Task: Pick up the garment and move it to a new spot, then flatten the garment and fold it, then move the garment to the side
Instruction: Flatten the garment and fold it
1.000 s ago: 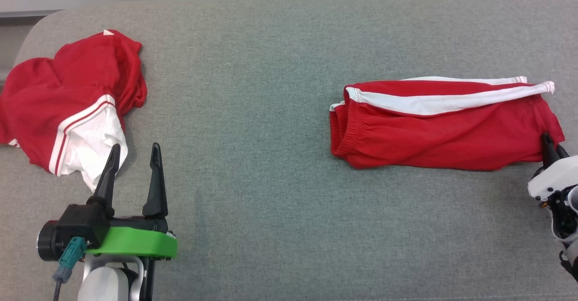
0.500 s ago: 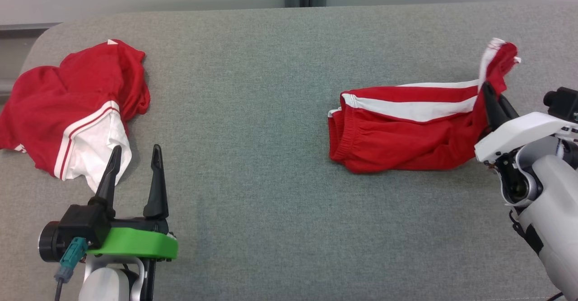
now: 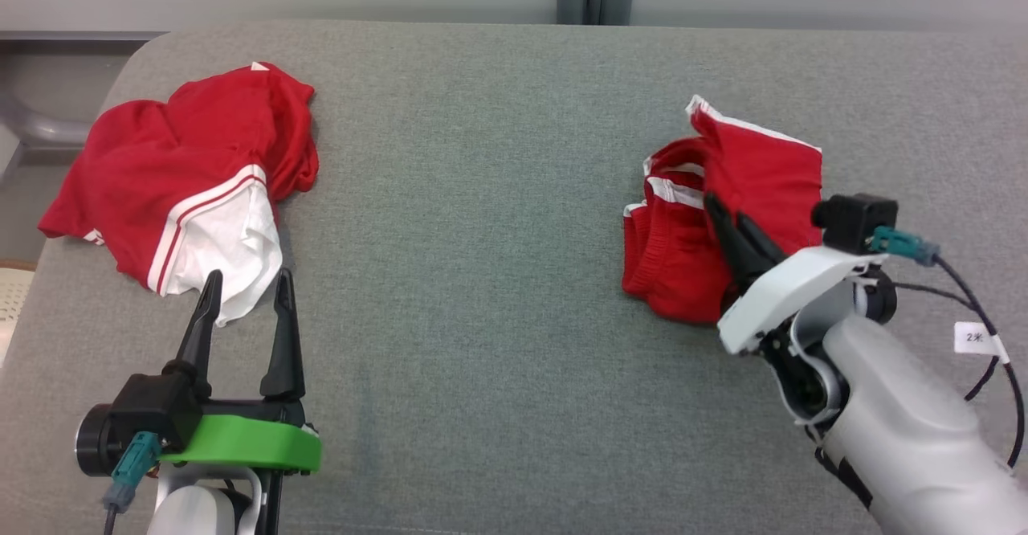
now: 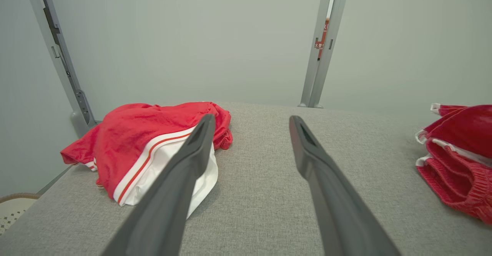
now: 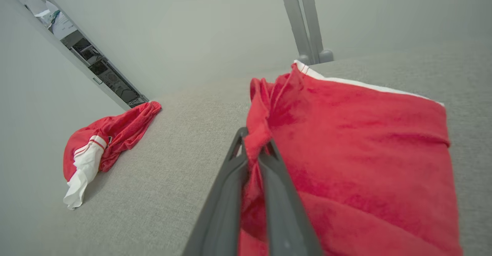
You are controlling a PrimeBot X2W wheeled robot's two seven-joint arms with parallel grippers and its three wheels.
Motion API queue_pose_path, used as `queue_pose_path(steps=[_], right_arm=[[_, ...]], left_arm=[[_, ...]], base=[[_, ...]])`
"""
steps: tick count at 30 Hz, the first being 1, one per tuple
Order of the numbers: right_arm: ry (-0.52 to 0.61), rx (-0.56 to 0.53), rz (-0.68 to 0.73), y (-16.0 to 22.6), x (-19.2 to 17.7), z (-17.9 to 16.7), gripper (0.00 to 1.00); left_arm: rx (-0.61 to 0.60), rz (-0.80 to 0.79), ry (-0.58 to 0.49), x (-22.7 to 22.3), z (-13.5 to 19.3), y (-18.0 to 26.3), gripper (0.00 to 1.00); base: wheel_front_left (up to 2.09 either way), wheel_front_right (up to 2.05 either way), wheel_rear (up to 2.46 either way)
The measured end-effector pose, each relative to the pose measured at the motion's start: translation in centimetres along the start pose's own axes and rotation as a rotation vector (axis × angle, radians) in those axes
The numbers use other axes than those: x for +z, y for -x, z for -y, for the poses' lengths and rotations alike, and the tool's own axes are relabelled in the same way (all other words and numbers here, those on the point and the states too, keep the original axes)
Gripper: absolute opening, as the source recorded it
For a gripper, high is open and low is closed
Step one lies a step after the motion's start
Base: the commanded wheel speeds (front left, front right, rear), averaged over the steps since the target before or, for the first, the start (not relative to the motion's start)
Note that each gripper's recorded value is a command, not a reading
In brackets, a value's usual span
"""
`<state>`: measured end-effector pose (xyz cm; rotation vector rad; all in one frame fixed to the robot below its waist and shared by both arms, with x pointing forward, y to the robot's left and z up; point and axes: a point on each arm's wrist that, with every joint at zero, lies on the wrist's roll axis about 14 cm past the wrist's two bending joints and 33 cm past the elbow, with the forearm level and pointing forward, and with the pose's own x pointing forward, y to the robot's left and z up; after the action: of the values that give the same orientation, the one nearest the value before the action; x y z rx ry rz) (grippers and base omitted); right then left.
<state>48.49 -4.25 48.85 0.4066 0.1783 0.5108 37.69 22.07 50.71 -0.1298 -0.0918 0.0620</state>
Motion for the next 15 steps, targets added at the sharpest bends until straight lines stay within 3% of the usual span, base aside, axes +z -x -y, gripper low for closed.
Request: queue_pose_path(steps=[9,10,11,12,15], right_arm=[[-0.005,0.069,-0.174,1.8,-7.4,-2.8,0.00],[-0.006,0.069,-0.180,2.0,-7.7,-2.9,0.04],[-0.010,0.069,-0.174,2.1,-7.7,-2.9,0.48],[-0.014,0.067,-0.163,2.1,-7.5,-3.0,1.00],[-0.013,0.047,-0.119,2.1,-6.4,-2.3,1.00]], left_arm=[[0.049,-0.009,-0.005,-0.1,-1.5,0.9,1.00],[0.051,-0.010,-0.005,-0.1,-1.6,1.0,1.00],[0.053,-0.012,-0.004,-0.2,-1.6,1.0,1.00],[0.053,-0.013,-0.004,-0.2,-1.7,1.1,1.00],[0.049,-0.013,-0.004,-0.3,-1.5,1.0,1.00]], base=[[0.00,0.00,0.00],[0.00,0.00,0.00],[0.00,0.00,0.00],[0.00,0.00,0.00],[0.00,0.00,0.00]])
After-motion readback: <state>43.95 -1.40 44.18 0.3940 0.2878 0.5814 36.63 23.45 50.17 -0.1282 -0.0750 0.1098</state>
